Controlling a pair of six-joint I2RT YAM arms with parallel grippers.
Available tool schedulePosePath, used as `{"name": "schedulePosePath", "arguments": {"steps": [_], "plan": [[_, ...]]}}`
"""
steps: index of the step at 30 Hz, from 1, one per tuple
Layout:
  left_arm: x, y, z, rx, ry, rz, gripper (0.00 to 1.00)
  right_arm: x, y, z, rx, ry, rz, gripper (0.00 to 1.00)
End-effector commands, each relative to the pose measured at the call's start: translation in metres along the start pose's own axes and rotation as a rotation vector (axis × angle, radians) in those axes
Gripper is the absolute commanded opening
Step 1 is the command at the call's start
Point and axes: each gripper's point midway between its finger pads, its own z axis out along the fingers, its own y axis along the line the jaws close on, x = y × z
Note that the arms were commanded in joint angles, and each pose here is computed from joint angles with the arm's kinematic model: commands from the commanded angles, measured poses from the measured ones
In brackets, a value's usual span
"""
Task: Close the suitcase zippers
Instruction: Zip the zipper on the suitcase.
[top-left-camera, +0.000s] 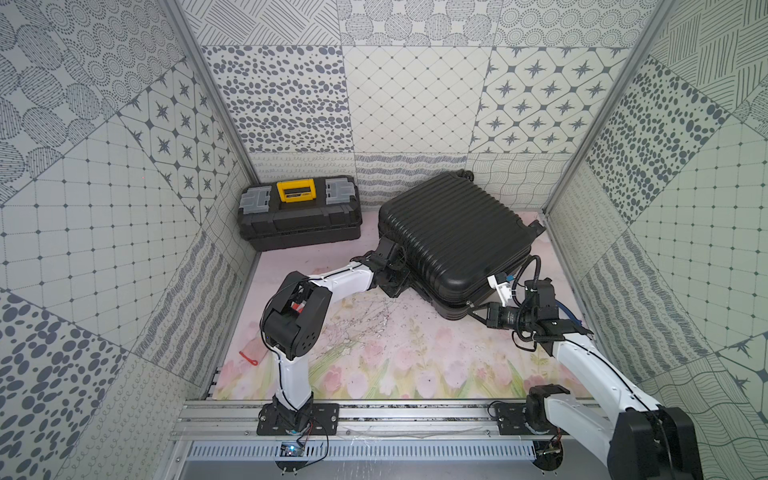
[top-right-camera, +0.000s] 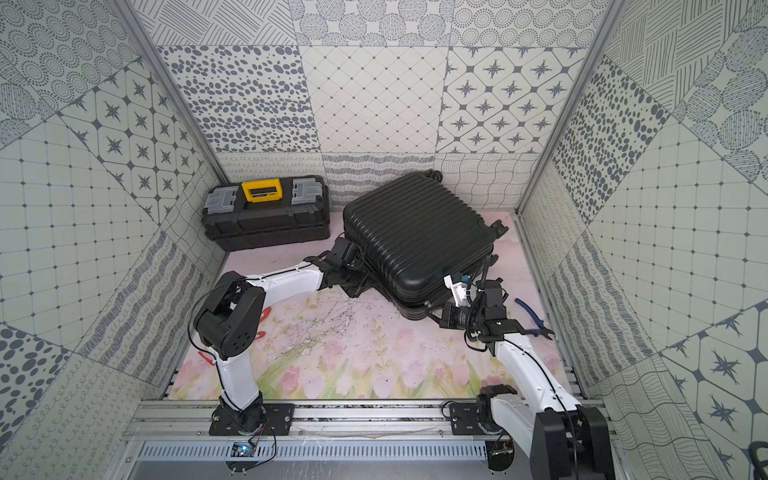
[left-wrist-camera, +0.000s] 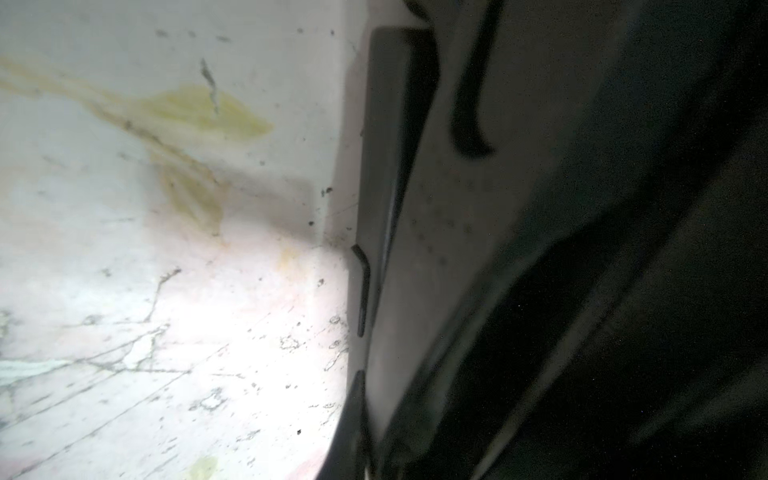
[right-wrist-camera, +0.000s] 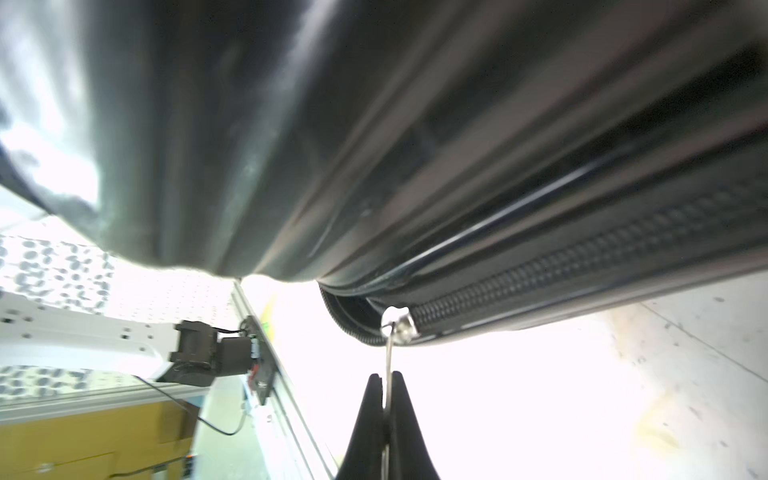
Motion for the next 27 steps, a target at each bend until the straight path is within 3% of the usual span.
{"name": "schedulePosePath", "arguments": {"steps": [1, 5, 9, 13, 20, 27], "plan": [[0.001, -0.027, 0.003, 0.107, 0.037, -0.001, 0.00, -0.003, 0.027, -0.006, -0.015, -0.034, -0.192, 0.00], [0.004, -0.025, 0.004, 0.098, 0.036, -0.036, 0.00, 0.014, 0.042, -0.001, 0.055, 0.020, -0.338, 0.00], [0.010, -0.025, 0.009, 0.100, 0.043, -0.072, 0.00, 0.014, 0.061, -0.003, 0.089, -0.005, -0.473, 0.00], [0.023, -0.030, 0.016, 0.117, 0.069, -0.089, 0.00, 0.022, 0.075, 0.010, 0.086, 0.046, -0.575, 0.00], [0.049, -0.039, 0.017, 0.140, 0.098, -0.089, 0.00, 0.022, 0.114, 0.033, 0.064, 0.031, -0.746, 0.00], [0.075, -0.047, 0.013, 0.178, 0.136, -0.112, 0.00, 0.020, 0.141, 0.057, 0.063, 0.002, -0.716, 0.00]]}}
